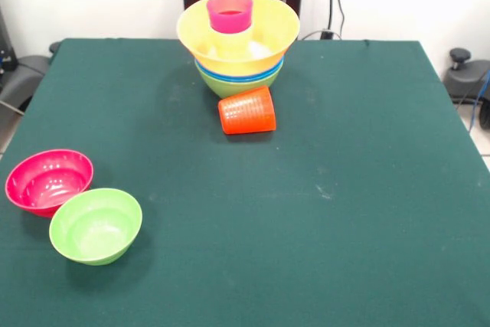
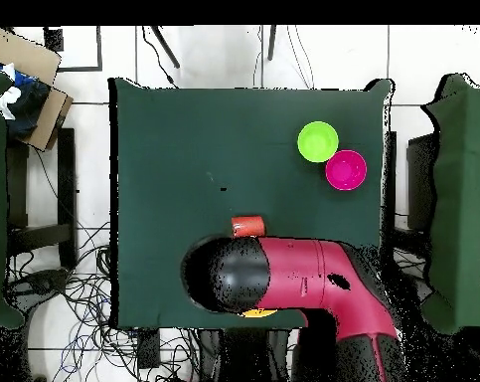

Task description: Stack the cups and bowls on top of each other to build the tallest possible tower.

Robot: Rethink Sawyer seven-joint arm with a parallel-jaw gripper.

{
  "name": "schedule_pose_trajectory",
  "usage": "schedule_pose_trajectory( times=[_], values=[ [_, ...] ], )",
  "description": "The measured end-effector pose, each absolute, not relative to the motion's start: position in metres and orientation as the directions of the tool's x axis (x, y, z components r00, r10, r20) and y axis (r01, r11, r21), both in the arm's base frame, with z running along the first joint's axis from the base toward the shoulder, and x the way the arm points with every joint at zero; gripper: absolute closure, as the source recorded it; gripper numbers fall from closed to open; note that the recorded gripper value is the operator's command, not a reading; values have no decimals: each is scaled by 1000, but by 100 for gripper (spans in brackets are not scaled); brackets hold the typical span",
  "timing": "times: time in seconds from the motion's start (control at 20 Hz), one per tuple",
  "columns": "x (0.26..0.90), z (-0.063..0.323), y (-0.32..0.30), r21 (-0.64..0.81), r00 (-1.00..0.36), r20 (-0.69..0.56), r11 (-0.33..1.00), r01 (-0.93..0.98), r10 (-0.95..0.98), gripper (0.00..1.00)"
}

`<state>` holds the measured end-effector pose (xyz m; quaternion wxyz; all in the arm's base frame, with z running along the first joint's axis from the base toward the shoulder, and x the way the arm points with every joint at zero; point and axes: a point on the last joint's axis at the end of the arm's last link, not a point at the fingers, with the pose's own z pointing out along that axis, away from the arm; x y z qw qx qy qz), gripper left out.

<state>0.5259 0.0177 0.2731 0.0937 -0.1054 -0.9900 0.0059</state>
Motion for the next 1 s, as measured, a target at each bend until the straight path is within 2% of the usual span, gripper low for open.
schedule_pose_trajectory(
  times=[1.0],
  values=[
    [498,241,10,-12,-961,152,973,230,229,100]
  ],
)
